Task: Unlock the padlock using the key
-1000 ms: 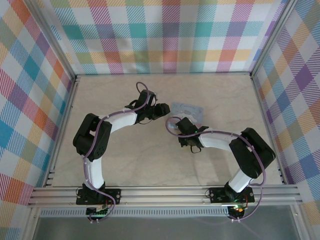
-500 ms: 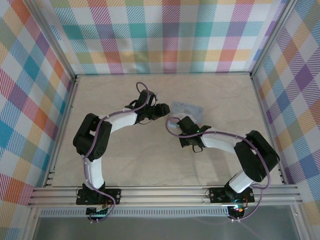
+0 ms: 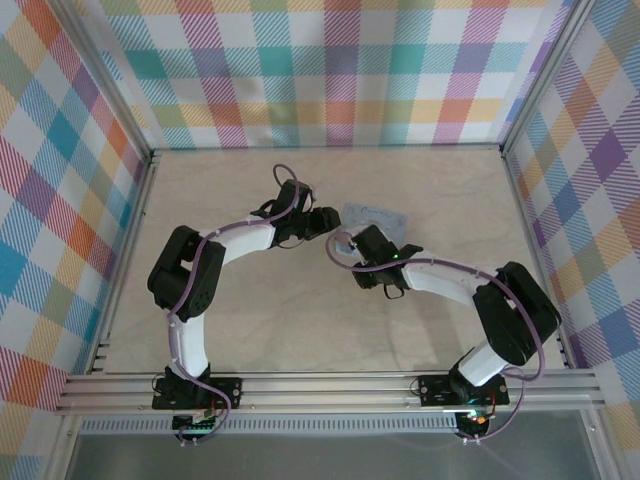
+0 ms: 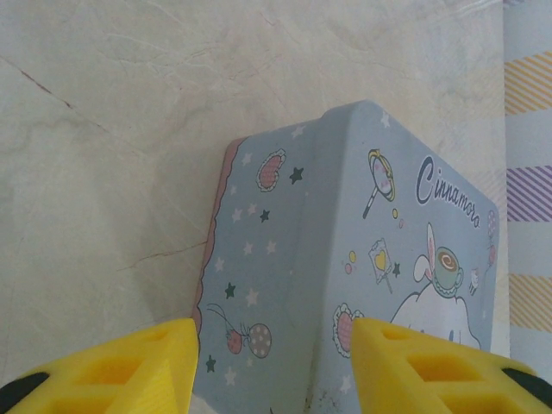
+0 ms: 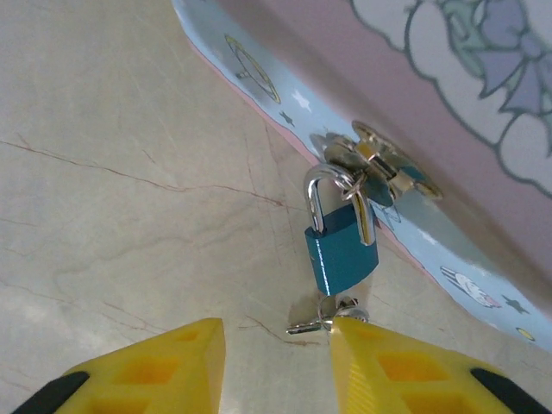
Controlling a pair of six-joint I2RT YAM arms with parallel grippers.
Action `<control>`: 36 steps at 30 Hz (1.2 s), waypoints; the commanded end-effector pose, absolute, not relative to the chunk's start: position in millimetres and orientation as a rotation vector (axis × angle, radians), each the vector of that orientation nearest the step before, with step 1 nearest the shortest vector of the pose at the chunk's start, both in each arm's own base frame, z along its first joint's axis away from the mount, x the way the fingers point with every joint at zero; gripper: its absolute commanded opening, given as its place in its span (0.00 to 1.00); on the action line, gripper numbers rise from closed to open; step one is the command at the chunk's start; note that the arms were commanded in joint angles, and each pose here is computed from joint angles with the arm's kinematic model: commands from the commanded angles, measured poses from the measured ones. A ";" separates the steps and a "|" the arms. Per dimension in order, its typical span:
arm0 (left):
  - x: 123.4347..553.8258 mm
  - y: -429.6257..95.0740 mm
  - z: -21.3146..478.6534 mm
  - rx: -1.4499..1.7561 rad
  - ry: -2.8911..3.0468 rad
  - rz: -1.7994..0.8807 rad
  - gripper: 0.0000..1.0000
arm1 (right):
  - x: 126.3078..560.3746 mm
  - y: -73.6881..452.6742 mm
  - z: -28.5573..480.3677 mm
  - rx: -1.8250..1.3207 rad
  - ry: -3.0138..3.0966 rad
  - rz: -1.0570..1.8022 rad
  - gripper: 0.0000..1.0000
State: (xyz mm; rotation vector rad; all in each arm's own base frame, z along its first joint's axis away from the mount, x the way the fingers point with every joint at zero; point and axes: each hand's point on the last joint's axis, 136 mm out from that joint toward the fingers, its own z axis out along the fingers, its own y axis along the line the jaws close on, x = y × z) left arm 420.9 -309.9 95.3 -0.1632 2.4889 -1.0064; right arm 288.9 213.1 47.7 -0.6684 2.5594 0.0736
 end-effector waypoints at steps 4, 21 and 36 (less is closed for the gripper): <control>423.9 -318.6 105.9 -0.117 2.469 -1.038 0.51 | 301.2 203.0 36.2 -0.549 2.586 -0.053 0.42; 422.6 -318.5 103.2 -0.123 2.474 -1.044 0.51 | 302.1 205.4 9.8 -0.565 2.637 -0.080 0.14; 423.0 -316.2 96.7 -0.121 2.481 -1.035 0.51 | 295.2 217.9 43.1 -0.715 2.559 0.029 0.00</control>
